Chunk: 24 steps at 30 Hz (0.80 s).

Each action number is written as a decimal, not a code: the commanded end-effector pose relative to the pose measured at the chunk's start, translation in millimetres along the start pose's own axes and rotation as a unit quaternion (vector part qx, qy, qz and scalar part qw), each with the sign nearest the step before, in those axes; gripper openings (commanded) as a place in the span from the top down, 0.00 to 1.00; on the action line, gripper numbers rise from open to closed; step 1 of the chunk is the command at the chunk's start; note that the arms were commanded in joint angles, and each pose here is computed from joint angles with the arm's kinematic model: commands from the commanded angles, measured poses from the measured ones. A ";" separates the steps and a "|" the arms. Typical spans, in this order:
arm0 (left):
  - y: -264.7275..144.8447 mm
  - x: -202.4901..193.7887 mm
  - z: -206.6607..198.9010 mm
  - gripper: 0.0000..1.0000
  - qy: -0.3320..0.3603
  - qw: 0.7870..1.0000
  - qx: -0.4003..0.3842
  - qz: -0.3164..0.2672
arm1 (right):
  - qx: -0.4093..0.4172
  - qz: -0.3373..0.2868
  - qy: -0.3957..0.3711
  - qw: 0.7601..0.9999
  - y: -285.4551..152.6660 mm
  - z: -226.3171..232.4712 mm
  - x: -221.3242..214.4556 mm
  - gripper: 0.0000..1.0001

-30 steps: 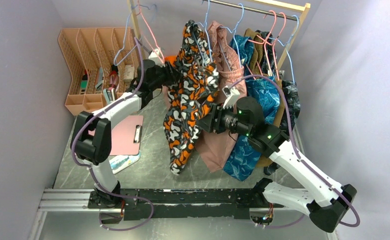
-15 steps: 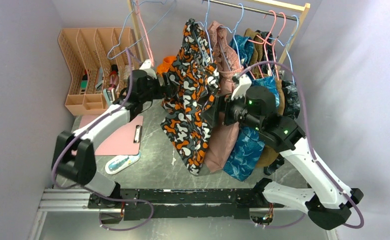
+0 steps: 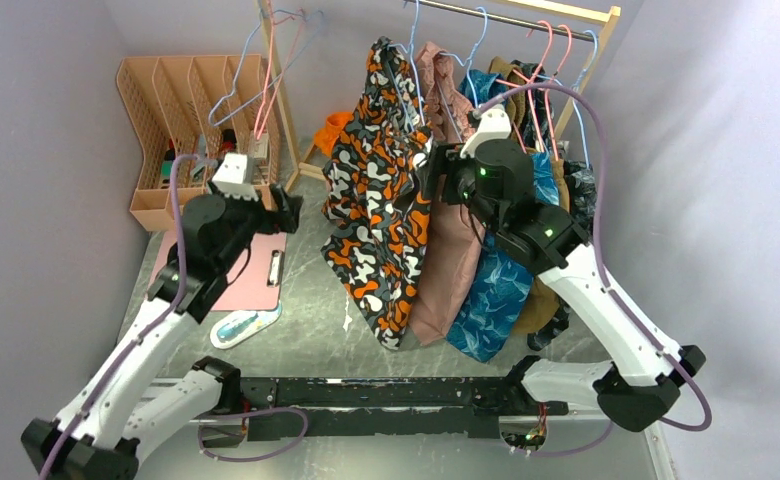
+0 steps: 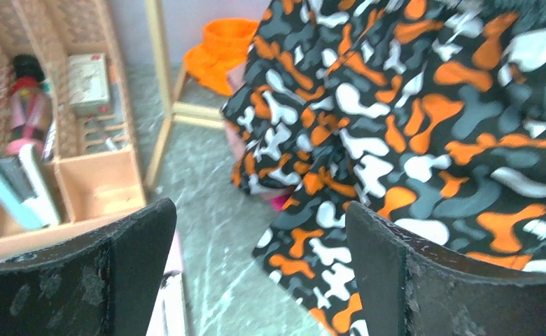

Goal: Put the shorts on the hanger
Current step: Reset both arms

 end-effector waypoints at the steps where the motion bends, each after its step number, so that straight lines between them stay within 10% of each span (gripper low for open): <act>1: -24.1 -26.0 26.3 0.06 0.052 0.996 0.067 0.017 | -0.015 -0.041 -0.005 0.999 8.1 1.1 17.3 0.28; 12: -45.4 -49.8 38.2 0.10 0.037 0.996 0.080 -0.009 | -0.043 -0.075 -0.010 0.996 31.4 5.0 28.7 0.42; 24: -45.2 -53.4 39.5 0.10 0.044 0.996 0.083 0.004 | -0.084 -0.076 -0.008 0.994 36.9 1.7 36.0 0.86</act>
Point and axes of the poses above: each gripper's point midway between its finger pads, its own y axis out along the fingers, its own z axis along the line the jaws close on, x = y × z, the point moved 9 cm from there along -y, back along the fingers, and after that the axes turned 5 degrees about -y, right-handed, at the moved point
